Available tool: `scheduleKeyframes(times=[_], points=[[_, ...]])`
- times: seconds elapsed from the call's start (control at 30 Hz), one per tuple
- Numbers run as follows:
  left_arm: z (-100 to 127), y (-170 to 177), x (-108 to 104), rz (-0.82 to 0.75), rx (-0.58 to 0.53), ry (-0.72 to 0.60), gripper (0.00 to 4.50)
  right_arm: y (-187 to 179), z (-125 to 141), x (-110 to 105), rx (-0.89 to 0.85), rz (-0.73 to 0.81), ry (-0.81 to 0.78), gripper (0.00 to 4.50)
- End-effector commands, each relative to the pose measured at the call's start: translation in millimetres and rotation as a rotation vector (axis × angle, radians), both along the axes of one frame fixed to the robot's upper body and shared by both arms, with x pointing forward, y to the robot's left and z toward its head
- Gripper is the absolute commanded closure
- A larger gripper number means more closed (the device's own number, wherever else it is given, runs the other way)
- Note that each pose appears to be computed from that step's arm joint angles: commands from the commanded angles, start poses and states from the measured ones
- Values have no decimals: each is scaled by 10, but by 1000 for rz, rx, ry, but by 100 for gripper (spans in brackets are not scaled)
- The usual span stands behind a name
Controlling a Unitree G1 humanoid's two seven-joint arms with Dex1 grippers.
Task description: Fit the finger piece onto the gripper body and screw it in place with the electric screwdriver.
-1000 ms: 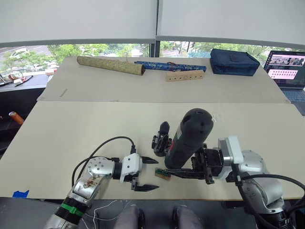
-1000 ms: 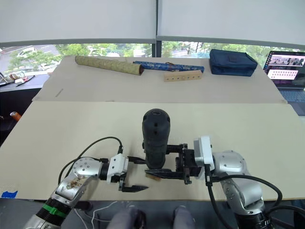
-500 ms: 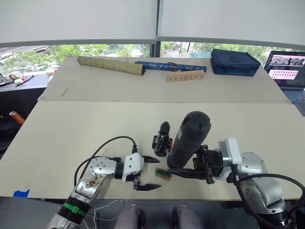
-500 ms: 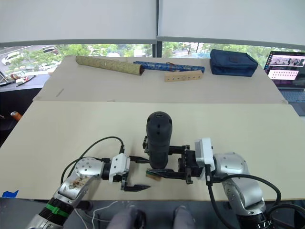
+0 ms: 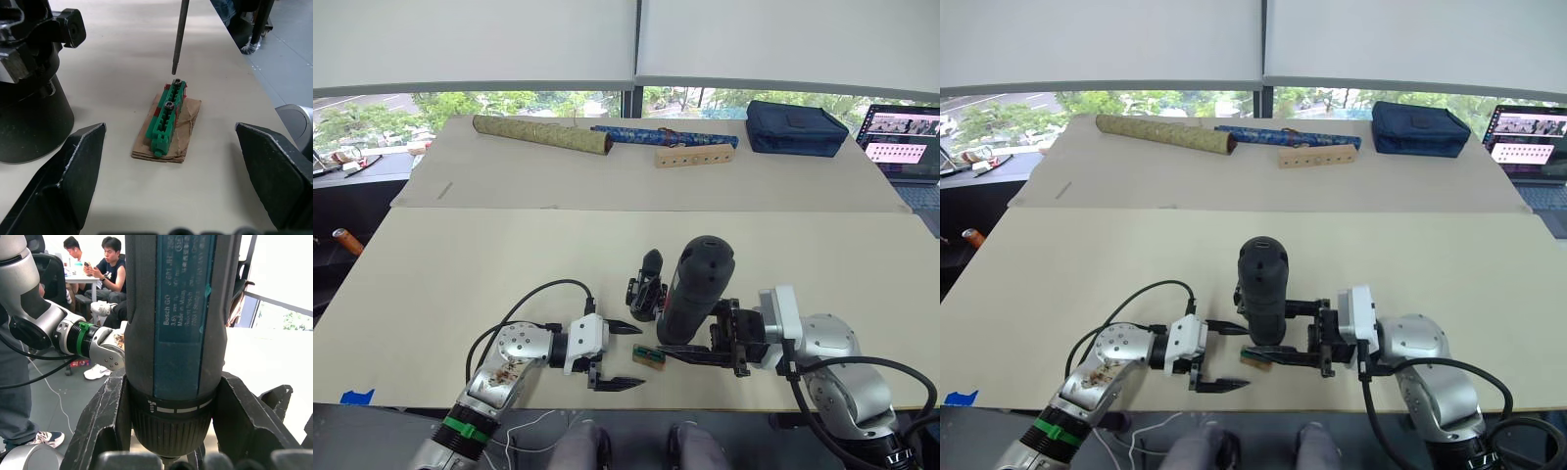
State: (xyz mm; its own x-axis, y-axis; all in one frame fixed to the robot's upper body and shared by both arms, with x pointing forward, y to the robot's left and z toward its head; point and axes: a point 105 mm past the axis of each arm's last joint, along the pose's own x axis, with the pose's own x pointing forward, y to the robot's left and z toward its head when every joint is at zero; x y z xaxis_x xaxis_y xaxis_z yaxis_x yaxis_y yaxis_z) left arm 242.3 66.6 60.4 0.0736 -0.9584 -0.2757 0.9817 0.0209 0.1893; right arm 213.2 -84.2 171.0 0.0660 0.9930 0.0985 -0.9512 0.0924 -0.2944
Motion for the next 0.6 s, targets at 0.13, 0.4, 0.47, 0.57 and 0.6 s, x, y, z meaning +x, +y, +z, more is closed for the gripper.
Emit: scheduleKeyframes(times=[0.13, 0.4, 0.47, 0.57, 0.6], points=[[-117, -24, -55, -7, 18, 50, 0, 9, 79, -36, 26, 6, -53, 260], [-126, -18, -54, -2, 21, 55, 0, 15, 55, -37, 17, 6, -43, 260], [-127, -17, -55, -1, 21, 57, 0, 16, 41, -34, 12, 4, -37, 260], [-129, -16, -56, 0, 21, 59, 0, 20, 36, -32, 13, 2, -33, 260], [-130, -16, -58, 0, 22, 59, 0, 21, 35, -34, 13, 3, -34, 260]])
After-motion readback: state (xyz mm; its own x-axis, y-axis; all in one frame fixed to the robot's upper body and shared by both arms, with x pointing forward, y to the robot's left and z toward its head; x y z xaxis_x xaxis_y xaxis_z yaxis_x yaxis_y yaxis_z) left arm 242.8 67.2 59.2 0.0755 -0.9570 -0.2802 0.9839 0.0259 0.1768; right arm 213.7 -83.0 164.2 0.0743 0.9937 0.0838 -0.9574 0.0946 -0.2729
